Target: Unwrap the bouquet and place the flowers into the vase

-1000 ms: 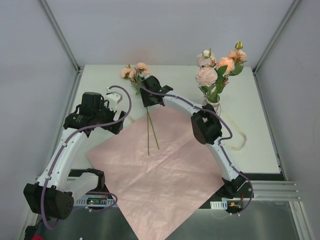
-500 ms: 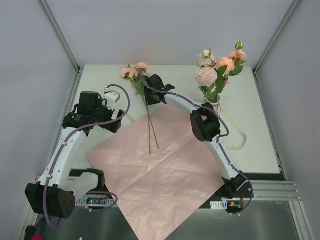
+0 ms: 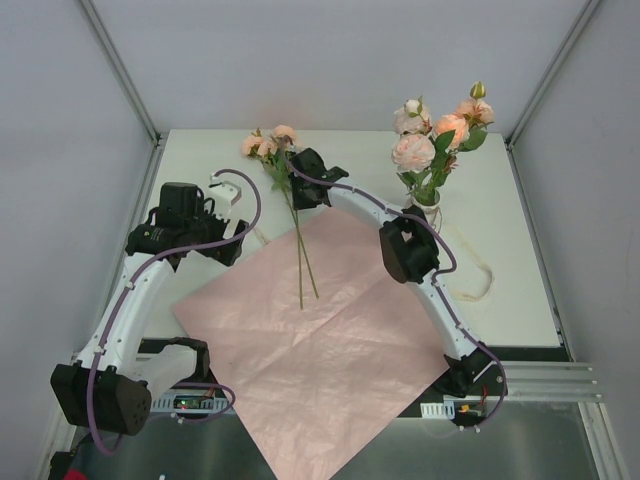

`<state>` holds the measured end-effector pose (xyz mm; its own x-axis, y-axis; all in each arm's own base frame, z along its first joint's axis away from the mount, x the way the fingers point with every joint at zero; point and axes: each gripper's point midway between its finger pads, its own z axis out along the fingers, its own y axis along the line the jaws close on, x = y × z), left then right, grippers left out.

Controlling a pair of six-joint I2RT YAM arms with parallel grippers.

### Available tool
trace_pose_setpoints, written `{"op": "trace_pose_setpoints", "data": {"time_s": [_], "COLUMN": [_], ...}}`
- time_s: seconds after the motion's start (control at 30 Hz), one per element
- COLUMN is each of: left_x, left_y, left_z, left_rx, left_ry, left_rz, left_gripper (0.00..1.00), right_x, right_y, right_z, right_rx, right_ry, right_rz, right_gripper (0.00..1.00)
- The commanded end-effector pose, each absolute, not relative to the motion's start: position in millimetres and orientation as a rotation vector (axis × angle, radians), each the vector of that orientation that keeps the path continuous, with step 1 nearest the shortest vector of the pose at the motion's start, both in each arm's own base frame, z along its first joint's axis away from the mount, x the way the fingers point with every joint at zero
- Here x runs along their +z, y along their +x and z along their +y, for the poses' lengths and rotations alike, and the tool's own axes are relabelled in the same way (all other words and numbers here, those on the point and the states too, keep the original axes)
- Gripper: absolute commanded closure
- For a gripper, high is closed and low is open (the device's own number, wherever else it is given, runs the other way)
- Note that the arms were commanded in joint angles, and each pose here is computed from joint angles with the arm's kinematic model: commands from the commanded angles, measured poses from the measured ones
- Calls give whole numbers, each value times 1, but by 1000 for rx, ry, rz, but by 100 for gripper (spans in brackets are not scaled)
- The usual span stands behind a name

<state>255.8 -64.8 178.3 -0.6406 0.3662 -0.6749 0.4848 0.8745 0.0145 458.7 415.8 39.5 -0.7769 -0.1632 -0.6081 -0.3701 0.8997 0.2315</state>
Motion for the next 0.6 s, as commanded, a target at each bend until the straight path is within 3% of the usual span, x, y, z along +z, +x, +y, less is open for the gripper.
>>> {"op": "trace_pose_setpoints", "data": {"time_s": [0.0,0.1,0.27,0.37,0.43,0.57], "left_x": [184,187,188,188,190,193], "left_y": [260,260,258,257,257,256], "left_z": [-63,-63,-63,-62,-62,-62], "left_rx": [-214,-214,-212,-210,-208,-204], "left_ry": [616,618,617,613,614,615], "left_rz": [2300,2288,2285,2285,2279,2273], "left_gripper": [1,1,1,1,1,1], "right_x": [47,43,38,38,39,57], "right_y": [455,452,446,445,445,447], "right_z": [415,414,413,411,410,413], "right_rx": [442,439,411,395,379,405], "right_ry": [-297,-290,-316,-324,-326,-321], "right_rz": [2494,2515,2525,2524,2515,2467], "right_gripper": [81,69,70,76,88,99]}}
